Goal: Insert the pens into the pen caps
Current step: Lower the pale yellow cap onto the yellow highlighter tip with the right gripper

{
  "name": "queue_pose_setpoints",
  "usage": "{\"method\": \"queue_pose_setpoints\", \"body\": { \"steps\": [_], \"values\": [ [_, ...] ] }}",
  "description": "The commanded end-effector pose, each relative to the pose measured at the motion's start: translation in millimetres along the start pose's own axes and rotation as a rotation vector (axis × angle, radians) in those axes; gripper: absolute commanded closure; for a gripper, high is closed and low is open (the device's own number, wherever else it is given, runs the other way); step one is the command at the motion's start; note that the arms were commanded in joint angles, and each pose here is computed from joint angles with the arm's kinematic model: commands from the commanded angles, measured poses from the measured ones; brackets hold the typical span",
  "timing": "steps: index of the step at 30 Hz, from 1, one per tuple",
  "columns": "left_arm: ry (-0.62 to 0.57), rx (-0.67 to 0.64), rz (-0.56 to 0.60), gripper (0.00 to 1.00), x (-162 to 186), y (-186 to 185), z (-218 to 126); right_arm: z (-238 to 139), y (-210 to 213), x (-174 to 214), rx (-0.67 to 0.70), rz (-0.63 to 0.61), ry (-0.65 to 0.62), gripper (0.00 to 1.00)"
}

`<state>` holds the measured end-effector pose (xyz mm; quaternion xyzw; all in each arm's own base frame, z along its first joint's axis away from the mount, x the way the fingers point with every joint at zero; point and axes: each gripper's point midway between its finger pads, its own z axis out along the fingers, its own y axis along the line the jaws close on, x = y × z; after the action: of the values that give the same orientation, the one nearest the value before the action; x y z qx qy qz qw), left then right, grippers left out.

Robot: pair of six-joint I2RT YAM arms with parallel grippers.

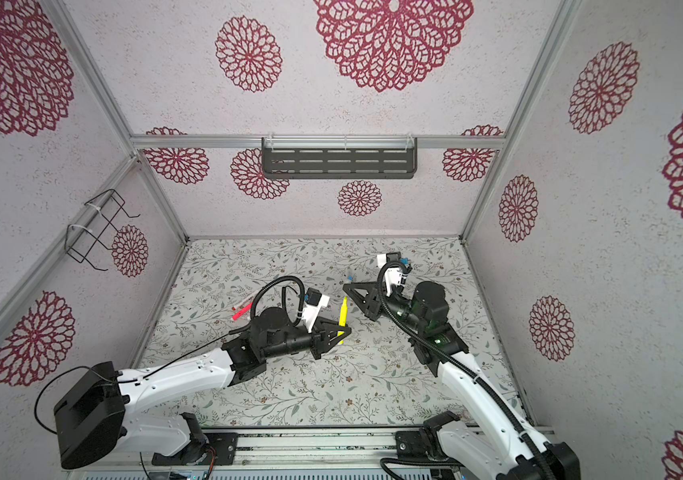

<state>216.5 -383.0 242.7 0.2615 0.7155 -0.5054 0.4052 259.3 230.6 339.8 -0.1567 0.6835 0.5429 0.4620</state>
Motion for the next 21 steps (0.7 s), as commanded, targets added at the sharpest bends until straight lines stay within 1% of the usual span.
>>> {"method": "queue_pose_setpoints", "body": {
  "steps": [1,12,21],
  "values": [
    [-0.036,0.033,0.038,1.0,-15,-18,-3,-1,11,-6,-0.031,-0.042,-0.02,0.91],
    [-0.051,0.034,0.05,1.0,-22,-22,-6,0,17,7,-0.053,-0.043,0.016,0.91],
    [-0.085,0.041,0.068,1.0,-33,-29,-14,-3,25,17,-0.084,-0.059,0.035,0.91]
  ]
}}
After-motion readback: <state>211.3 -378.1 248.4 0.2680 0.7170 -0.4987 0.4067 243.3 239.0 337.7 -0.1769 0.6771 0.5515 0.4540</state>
